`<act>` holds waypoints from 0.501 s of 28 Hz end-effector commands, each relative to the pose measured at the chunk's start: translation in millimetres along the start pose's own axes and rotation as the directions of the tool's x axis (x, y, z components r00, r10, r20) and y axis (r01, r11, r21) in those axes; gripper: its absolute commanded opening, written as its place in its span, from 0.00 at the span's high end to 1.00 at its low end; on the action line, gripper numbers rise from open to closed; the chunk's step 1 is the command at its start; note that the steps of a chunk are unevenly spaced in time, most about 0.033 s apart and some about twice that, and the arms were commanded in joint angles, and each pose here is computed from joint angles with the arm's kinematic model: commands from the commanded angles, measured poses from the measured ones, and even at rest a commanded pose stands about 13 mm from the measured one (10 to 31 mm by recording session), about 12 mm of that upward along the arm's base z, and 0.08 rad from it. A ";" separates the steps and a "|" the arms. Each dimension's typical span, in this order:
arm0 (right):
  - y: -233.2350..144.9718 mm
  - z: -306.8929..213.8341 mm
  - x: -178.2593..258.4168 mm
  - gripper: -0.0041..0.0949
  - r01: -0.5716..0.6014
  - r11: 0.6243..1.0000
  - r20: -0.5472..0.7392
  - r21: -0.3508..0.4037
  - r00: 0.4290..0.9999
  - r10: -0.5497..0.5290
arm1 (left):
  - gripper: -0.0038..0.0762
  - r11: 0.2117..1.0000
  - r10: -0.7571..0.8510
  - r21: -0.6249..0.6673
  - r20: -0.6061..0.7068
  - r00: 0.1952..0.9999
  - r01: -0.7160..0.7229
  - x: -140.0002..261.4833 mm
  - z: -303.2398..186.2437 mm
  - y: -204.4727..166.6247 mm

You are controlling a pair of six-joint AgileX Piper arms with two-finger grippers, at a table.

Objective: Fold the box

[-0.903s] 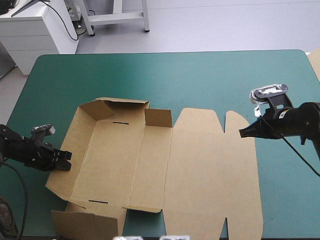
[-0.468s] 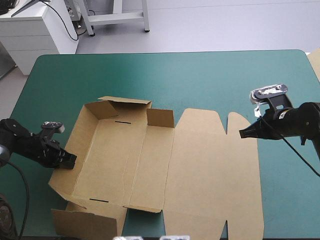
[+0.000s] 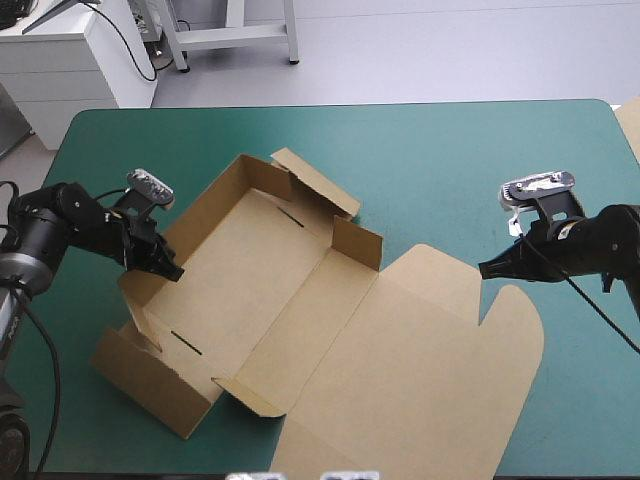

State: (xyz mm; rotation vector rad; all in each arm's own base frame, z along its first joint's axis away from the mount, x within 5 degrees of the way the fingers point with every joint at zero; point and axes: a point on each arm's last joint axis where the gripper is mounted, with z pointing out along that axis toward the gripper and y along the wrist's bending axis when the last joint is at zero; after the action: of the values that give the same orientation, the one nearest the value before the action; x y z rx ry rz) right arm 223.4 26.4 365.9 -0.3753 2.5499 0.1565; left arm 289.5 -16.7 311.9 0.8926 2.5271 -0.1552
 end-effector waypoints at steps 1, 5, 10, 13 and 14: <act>-0.5 -11.9 -5.7 0.98 -0.002 1.000 0.072 0.010 0.997 0.001 | 0.96 0.984 0.150 -0.117 0.170 0.974 -0.131 -38.4 -28.6 -13.5; -0.5 -11.9 -5.7 0.98 -0.002 1.000 0.072 0.010 0.997 0.001 | 0.96 0.950 0.279 -0.199 0.202 0.939 -0.240 -61.5 -35.2 -26.8; -0.5 -11.9 -5.7 0.98 -0.002 1.000 0.072 0.010 0.997 0.001 | 0.96 0.885 0.440 -0.266 0.212 0.873 -0.381 -88.0 -36.5 -53.0; -0.5 -11.9 -5.7 0.98 -0.002 1.000 0.072 0.010 0.997 0.001 | 0.96 0.817 0.552 -0.337 0.226 0.802 -0.468 -104.2 -36.2 -73.5; -0.5 -11.9 -5.7 0.98 -0.002 1.000 0.072 0.010 0.997 0.001 | 0.96 0.789 0.589 -0.367 0.225 0.776 -0.492 -108.6 -36.2 -78.8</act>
State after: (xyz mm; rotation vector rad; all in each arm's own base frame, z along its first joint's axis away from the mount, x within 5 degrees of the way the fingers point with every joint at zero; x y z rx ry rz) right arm 223.3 26.4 365.9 -0.3755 2.5509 0.1567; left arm 307.6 -115.9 359.7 1.3252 2.0259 0.1537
